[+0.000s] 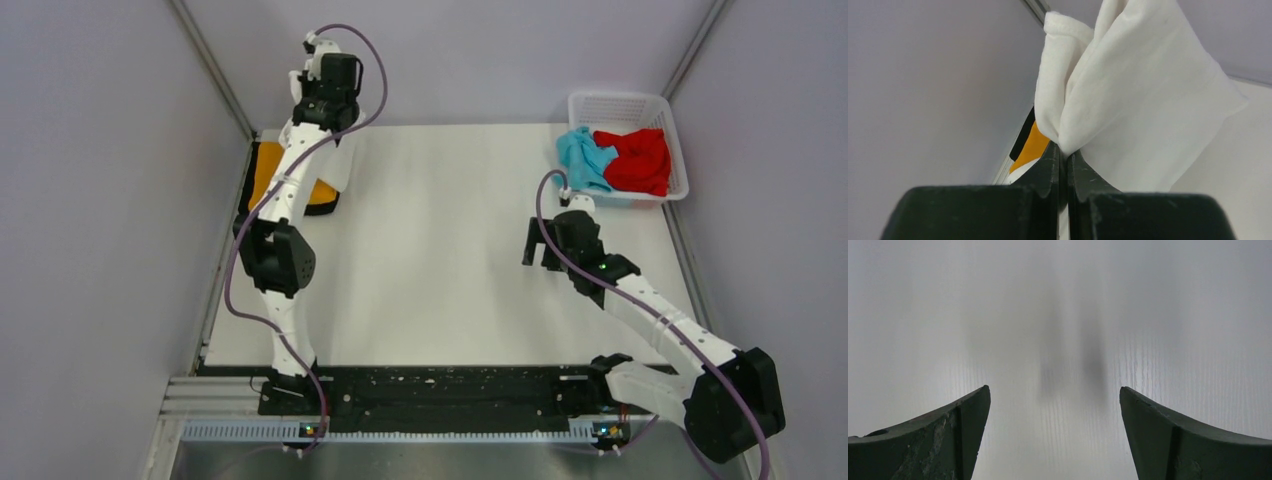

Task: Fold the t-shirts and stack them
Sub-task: Put the neatly folded tshirt into the corner of the board with the left arm

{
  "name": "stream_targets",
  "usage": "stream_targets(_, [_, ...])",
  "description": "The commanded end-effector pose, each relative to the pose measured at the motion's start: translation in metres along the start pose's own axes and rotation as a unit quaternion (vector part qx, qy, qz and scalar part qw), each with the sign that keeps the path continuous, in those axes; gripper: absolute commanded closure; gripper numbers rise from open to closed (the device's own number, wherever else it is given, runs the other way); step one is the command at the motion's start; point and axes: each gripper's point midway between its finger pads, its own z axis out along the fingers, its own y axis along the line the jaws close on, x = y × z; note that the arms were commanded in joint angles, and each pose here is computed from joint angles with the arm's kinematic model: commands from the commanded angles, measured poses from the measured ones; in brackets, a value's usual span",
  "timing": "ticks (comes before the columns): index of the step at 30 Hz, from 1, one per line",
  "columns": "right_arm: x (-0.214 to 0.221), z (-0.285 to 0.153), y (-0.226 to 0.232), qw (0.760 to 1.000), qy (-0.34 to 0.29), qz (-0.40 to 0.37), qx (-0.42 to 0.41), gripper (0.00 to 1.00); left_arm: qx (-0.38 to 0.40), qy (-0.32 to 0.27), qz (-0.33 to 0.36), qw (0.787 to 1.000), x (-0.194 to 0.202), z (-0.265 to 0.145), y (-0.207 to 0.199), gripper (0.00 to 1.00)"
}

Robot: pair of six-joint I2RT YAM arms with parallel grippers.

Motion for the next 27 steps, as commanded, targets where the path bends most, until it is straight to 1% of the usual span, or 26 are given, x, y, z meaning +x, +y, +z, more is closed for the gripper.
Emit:
stream_targets(1, [-0.017, 0.001, -0.003, 1.000, -0.024, 0.003, 0.008, 0.01, -0.015, 0.002, -0.034, 0.999, 0.004, 0.026, 0.026, 1.00])
stream_targets(3, [-0.016, 0.002, -0.005, 1.000, -0.022, 0.002, 0.015, 0.01, 0.000, 0.012, -0.027, 1.000, 0.016, 0.045, 0.025, 1.00])
stream_targets(5, [-0.015, 0.003, -0.008, 1.000, -0.017, 0.000, 0.025, 0.01, 0.011, 0.028, -0.005, 1.000, 0.031, 0.065, 0.027, 1.00])
stream_targets(10, [-0.011, 0.005, -0.015, 0.999, 0.000, -0.005, 0.049, 0.01, 0.023, 0.070, 0.006, 0.997, 0.069, 0.109, 0.034, 1.00])
stream_targets(11, [-0.010, 0.006, -0.016, 0.999, 0.003, -0.006, 0.054, 0.01, 0.016, 0.080, 0.004, 0.997, 0.078, 0.121, 0.046, 1.00])
stream_targets(13, [-0.007, 0.007, -0.020, 0.998, 0.013, -0.010, 0.066, 0.01, 0.016, 0.092, 0.005, 0.996, 0.092, 0.137, 0.052, 1.00])
stream_targets(20, [-0.007, 0.009, -0.023, 0.996, 0.034, -0.017, 0.084, 0.01, 0.024, 0.101, -0.005, 0.995, 0.118, 0.177, 0.060, 1.00])
stream_targets(21, [-0.006, 0.009, -0.023, 0.995, 0.036, -0.017, 0.087, 0.01, 0.024, 0.101, -0.003, 0.995, 0.121, 0.180, 0.059, 0.99])
stream_targets(22, [-0.006, 0.010, -0.023, 0.995, 0.037, -0.016, 0.088, 0.01, 0.022, 0.100, -0.001, 0.995, 0.123, 0.183, 0.059, 0.95])
stream_targets(25, [-0.007, 0.012, -0.022, 0.995, 0.042, -0.014, 0.088, 0.01, -0.006, 0.096, -0.004, 0.995, 0.126, 0.191, 0.066, 0.91])
stream_targets(26, [-0.006, 0.012, -0.022, 0.995, 0.045, -0.013, 0.090, 0.01, -0.015, 0.094, -0.007, 0.995, 0.126, 0.193, 0.068, 0.85])
stream_targets(27, [-0.007, 0.012, -0.021, 0.995, 0.046, -0.012, 0.089, 0.01, -0.021, 0.094, -0.014, 0.995, 0.126, 0.194, 0.070, 0.72])
